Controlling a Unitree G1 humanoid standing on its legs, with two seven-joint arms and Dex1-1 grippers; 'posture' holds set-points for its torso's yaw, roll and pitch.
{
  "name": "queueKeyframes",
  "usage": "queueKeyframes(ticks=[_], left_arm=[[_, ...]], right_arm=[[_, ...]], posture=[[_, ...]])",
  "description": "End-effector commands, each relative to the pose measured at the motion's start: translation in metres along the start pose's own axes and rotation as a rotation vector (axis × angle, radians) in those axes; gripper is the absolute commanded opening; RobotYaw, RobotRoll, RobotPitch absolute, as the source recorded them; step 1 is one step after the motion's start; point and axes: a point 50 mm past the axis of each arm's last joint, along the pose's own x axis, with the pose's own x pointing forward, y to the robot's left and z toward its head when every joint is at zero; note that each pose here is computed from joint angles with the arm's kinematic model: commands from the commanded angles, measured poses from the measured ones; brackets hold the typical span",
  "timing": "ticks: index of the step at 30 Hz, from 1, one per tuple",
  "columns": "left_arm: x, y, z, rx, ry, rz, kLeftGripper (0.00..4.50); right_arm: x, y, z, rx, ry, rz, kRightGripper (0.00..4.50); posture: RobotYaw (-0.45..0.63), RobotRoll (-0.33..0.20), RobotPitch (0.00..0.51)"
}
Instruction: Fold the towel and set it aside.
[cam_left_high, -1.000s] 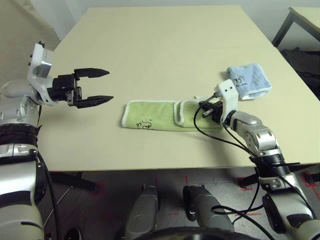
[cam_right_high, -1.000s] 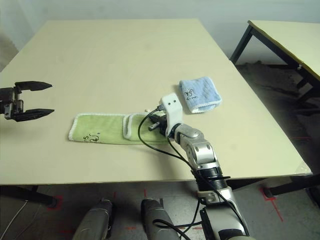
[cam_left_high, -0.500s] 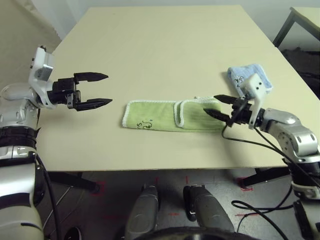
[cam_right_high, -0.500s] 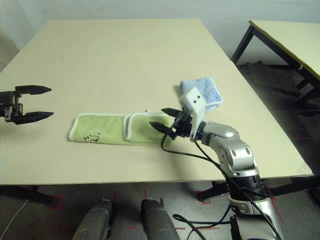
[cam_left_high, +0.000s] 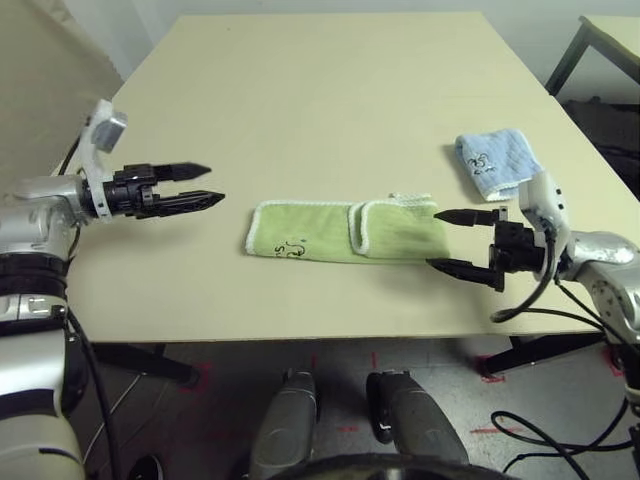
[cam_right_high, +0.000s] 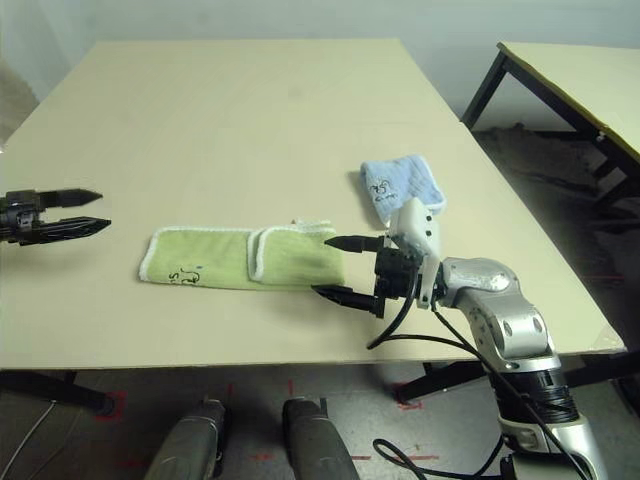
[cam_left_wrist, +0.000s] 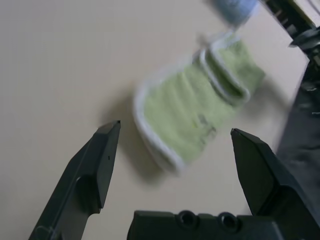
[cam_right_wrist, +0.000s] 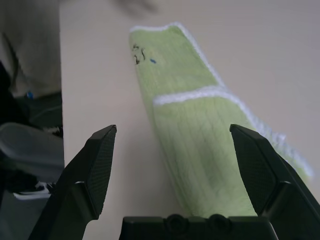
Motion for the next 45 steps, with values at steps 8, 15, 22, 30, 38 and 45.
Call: queueKeyframes(ticks=[8, 15, 22, 30, 38, 45], left_arm=[[0.037, -0.001, -0.015, -0.477, 0.228, 0.09, 4.5], [0.052, 0.009, -0.021, -0.612, 0.227, 0.149, 4.5], [0.074, 0.017, -0.024, -0.665, 0.164, 0.16, 4.5], [0.1, 0.008, -0.023, -0.667, 0.197, 0.08, 4.5], [0.1, 0.001, -0.029, -0.647, 0.324, 0.027, 2.9], [0.083, 0.003, -0.024, -0.645, 0.307, 0.022, 0.47]], right_arm=[[0.005, 0.008, 0.01, -0.015, -0.021, -0.009, 4.44], [0.001, 0.012, 0.011, 0.003, -0.023, -0.045, 4.44], [0.004, 0.012, 0.015, 0.004, -0.024, -0.043, 4.44], [0.005, 0.015, 0.016, 0.019, -0.034, -0.05, 4.44], [0.004, 0.014, 0.018, 0.021, -0.03, -0.065, 4.5], [0.005, 0.015, 0.018, 0.024, -0.03, -0.049, 4.5]], posture=[[-0.03, 0.0, 0.116], [-0.05, 0.0, 0.124], [-0.05, 0.0, 0.13], [-0.05, 0.0, 0.137], [-0.06, 0.0, 0.137], [-0.05, 0.0, 0.139]])
